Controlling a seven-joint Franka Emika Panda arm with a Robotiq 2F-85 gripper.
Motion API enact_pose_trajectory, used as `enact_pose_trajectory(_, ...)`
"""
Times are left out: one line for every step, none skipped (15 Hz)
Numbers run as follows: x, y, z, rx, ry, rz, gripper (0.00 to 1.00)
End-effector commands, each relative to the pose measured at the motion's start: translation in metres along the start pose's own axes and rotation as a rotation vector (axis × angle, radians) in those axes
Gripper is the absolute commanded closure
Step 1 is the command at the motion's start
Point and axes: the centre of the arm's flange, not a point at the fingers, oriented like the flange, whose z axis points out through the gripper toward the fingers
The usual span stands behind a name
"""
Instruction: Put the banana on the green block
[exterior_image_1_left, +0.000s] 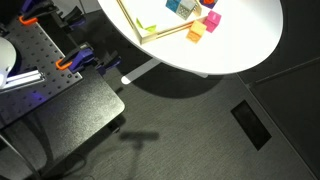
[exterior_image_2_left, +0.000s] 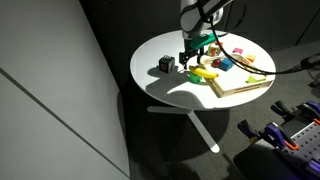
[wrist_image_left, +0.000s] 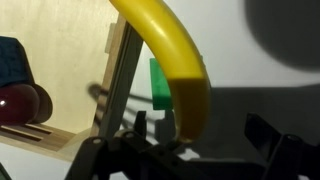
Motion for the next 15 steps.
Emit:
enact_pose_trajectory(-0.005, 0.001, -0.027, 0.020, -0.003, -0.013, 0.00)
enact_pose_trajectory(-0.008, 0.001, -0.033, 0.023, -0.007, -0.029, 0.00)
enact_pose_trajectory(-0.011, 0.002, -0.039, 0.022, -0.011, -0.042, 0.00)
enact_pose_trajectory(-0.014, 0.002, -0.044, 0.024, -0.017, -0.062, 0.00)
enact_pose_trajectory(-0.018, 0.004, -0.050, 0.022, -0.023, -0.078, 0.00)
enact_pose_trajectory(-0.022, 0.005, -0.056, 0.019, -0.033, -0.099, 0.00)
enact_pose_trajectory(-0.026, 0.007, -0.062, 0.016, -0.041, -0.117, 0.00)
enact_pose_trajectory(-0.030, 0.010, -0.067, 0.008, -0.053, -0.129, 0.00)
enact_pose_trajectory(-0.034, 0.012, -0.072, 0.000, -0.063, -0.139, 0.00)
enact_pose_trajectory(-0.038, 0.015, -0.076, -0.004, -0.079, -0.147, 0.00)
enact_pose_trajectory(-0.042, 0.017, -0.081, -0.008, -0.091, -0.152, 0.00)
enact_pose_trajectory(-0.047, 0.019, -0.085, -0.006, -0.111, -0.159, 0.00)
enact_pose_trajectory(-0.053, 0.022, -0.090, -0.007, -0.132, -0.168, 0.00)
enact_pose_trajectory(-0.058, 0.024, -0.093, -0.007, -0.153, -0.173, 0.00)
enact_pose_trajectory(-0.065, 0.027, -0.098, -0.009, -0.176, -0.181, 0.00)
